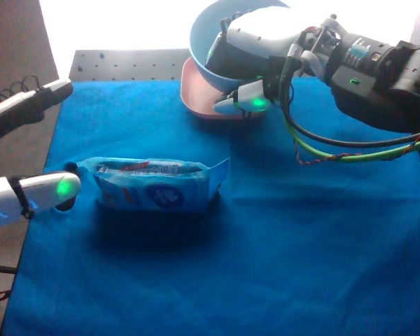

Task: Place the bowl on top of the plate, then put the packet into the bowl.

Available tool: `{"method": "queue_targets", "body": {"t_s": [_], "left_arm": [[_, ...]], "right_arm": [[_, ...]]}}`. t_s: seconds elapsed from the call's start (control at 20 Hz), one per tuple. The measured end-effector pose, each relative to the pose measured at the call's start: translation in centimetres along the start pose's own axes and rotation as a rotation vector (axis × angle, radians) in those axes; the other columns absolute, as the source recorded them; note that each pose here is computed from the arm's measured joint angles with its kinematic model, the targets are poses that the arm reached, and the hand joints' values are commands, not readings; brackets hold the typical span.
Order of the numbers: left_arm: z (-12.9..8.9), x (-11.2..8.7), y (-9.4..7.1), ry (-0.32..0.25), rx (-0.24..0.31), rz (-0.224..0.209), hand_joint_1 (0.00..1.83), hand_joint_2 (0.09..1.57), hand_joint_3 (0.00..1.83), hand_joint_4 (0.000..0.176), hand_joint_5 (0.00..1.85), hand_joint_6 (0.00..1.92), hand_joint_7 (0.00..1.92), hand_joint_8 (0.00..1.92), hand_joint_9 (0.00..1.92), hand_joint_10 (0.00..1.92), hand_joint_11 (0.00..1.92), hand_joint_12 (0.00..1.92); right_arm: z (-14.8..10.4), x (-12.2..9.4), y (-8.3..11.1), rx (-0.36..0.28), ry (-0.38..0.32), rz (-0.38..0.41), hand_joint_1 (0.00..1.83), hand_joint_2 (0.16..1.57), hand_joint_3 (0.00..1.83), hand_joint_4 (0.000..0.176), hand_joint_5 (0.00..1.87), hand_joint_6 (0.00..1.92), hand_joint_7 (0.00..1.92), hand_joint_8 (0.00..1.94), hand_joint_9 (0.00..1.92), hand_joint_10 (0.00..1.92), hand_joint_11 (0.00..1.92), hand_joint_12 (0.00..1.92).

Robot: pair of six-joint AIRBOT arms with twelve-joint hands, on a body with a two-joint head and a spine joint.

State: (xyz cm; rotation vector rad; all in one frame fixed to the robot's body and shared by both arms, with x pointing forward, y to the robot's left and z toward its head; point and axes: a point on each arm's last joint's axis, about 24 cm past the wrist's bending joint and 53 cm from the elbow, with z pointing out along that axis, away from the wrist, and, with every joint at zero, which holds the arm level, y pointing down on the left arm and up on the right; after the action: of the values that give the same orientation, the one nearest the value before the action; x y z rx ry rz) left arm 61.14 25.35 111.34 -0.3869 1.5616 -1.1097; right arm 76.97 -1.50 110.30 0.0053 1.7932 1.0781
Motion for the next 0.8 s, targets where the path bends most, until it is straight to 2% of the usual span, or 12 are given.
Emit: {"method": "queue_targets", "body": {"t_s": [0.15,0.2,0.3,0.35,0.4,0.45,0.5,0.55,0.65,0.7,0.75,0.8], "left_arm": [[0.0,-0.1,0.0,-0.002,-0.001,0.000,0.58,1.04,0.00,0.091,0.16,0.00,0.18,0.01,0.14,0.00,0.00,0.62],[0.0,0.0,0.0,-0.001,0.000,0.000,0.60,1.03,0.00,0.092,0.17,0.00,0.17,0.00,0.12,0.00,0.00,0.58],[0.0,0.0,0.0,-0.001,0.000,-0.001,0.58,1.03,0.00,0.086,0.18,0.00,0.18,0.00,0.13,0.00,0.00,0.64],[0.0,0.0,0.0,-0.001,0.000,-0.001,0.58,1.03,0.00,0.086,0.18,0.00,0.18,0.00,0.13,0.00,0.00,0.64],[0.0,0.0,0.0,-0.001,0.000,-0.001,0.56,1.04,0.00,0.085,0.17,0.00,0.18,0.00,0.15,0.01,0.00,0.63],[0.0,0.0,0.0,-0.002,-0.001,-0.001,0.56,1.04,0.00,0.085,0.17,0.00,0.18,0.00,0.15,0.01,0.00,0.63],[0.0,0.0,0.0,-0.002,-0.001,-0.001,0.57,1.04,0.00,0.091,0.16,0.00,0.16,0.00,0.13,0.00,0.00,0.59],[0.0,0.0,0.0,-0.002,0.000,-0.001,0.57,1.03,0.00,0.096,0.16,0.00,0.16,0.00,0.13,0.00,0.00,0.61],[0.0,0.0,0.0,-0.001,0.000,-0.001,0.58,1.02,0.00,0.097,0.19,0.00,0.17,0.00,0.14,0.00,0.00,0.69],[0.0,0.0,0.0,-0.001,0.000,-0.002,0.57,1.03,0.00,0.089,0.18,0.00,0.17,0.00,0.15,0.00,0.00,0.66],[0.0,0.0,0.0,-0.001,-0.001,-0.002,0.57,1.03,0.00,0.089,0.18,0.00,0.17,0.00,0.15,0.00,0.00,0.66],[0.0,0.0,0.0,-0.003,-0.001,-0.004,0.57,1.04,0.00,0.077,0.17,0.00,0.17,0.00,0.14,0.00,0.00,0.64]], "right_arm": [[0.0,0.0,0.0,0.000,0.000,0.000,1.52,1.31,0.39,0.000,1.06,1.77,1.18,1.84,1.25,1.88,1.22,1.92],[0.0,0.3,0.2,-0.001,0.007,0.004,1.47,1.33,0.32,0.000,1.05,1.20,1.15,1.41,1.18,1.63,1.07,1.83],[0.0,0.8,0.6,-0.009,0.016,0.009,1.36,1.40,0.07,0.000,1.05,0.60,1.10,1.06,1.11,1.40,1.03,1.70],[0.0,0.9,0.8,-0.012,0.018,0.010,1.36,1.40,0.07,0.000,1.05,0.60,1.10,1.06,1.11,1.40,1.03,1.70],[0.0,1.1,1.0,-0.016,0.022,0.012,1.22,1.26,0.00,0.000,0.66,1.21,0.87,1.40,0.99,0.92,0.87,1.36],[0.1,1.2,1.1,-0.017,0.023,0.013,1.22,1.26,0.00,0.000,0.66,1.21,0.87,1.40,0.99,0.92,0.87,1.36],[0.1,1.2,1.1,-0.018,0.023,0.014,1.29,1.29,0.00,0.000,0.71,0.18,0.66,1.51,0.93,0.74,0.83,1.22],[0.0,1.1,1.1,-0.019,0.020,0.017,1.43,1.23,0.02,0.000,0.70,0.07,0.70,1.47,0.75,1.29,0.83,1.20],[-0.1,1.0,1.0,-0.019,0.018,0.017,1.45,1.26,0.00,0.000,0.65,0.01,0.63,1.56,0.62,1.53,0.73,1.21],[-0.1,1.0,1.0,-0.018,0.019,0.018,1.30,1.32,0.00,0.000,0.63,0.00,0.57,1.62,0.65,0.95,0.65,1.14],[-0.3,1.0,0.8,-0.016,0.020,0.017,1.30,1.32,0.00,0.000,0.63,0.00,0.57,1.62,0.65,0.95,0.65,1.14],[-0.3,1.1,0.6,-0.012,0.022,0.017,1.25,1.36,0.00,0.000,0.62,0.00,0.53,1.68,0.75,0.58,0.62,1.24]]}}
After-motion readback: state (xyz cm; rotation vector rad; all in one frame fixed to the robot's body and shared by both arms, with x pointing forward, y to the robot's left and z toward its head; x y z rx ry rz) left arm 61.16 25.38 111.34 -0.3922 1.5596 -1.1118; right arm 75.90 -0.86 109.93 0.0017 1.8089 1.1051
